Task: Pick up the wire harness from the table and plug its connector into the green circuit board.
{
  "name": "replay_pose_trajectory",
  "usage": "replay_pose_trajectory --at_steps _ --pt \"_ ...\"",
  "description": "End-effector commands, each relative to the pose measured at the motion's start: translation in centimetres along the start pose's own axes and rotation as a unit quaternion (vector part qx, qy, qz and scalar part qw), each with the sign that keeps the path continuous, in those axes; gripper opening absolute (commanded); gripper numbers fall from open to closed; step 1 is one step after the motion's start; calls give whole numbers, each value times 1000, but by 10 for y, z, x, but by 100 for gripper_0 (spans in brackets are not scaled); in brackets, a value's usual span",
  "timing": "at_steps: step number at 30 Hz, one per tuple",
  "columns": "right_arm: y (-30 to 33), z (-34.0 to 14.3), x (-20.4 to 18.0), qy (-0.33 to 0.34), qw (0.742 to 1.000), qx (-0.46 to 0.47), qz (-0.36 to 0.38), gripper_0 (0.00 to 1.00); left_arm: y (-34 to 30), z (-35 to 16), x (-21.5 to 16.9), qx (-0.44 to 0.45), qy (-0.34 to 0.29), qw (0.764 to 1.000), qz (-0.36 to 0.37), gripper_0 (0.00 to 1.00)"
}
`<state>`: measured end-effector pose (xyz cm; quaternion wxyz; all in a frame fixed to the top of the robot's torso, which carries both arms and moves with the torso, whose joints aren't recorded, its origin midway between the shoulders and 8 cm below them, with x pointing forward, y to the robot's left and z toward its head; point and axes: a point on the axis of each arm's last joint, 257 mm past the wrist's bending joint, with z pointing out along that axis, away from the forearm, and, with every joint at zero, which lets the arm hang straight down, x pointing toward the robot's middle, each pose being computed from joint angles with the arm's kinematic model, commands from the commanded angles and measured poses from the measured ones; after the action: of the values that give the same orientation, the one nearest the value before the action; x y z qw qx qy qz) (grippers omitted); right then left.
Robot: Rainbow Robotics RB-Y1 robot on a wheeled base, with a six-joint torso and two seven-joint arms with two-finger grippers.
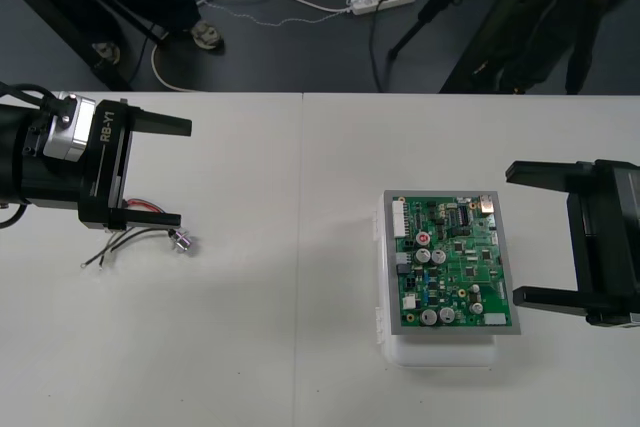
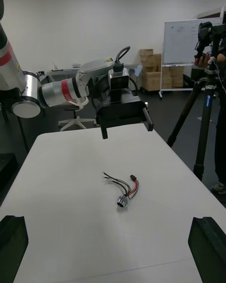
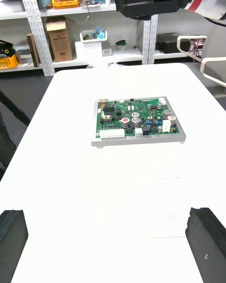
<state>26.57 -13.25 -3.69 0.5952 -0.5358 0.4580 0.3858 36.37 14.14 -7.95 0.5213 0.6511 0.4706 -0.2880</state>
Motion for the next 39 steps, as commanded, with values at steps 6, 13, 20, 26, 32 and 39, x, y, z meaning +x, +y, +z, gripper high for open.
replay_pose_trajectory --at_steps 6,13,20,26,32,39 --pt "21 17 12 -52 998 -15 -10 100 -7 -13 0 11 26 1000 -5 99" --pt "16 34 19 -59 998 -13 -6 100 -7 -13 0 11 26 1000 -5 99" --pt "12 43 17 -66 998 -10 -2 100 -25 -3 38 8 18 997 -72 99" --pt "5 57 15 -69 997 -10 13 100 -21 -10 49 5 43 997 -63 99" --pt "6 72 11 -80 996 -20 27 100 -14 -24 64 10 101 995 -3 99" --pt "14 85 6 -86 995 -46 31 100 0 -49 90 25 184 977 103 99"
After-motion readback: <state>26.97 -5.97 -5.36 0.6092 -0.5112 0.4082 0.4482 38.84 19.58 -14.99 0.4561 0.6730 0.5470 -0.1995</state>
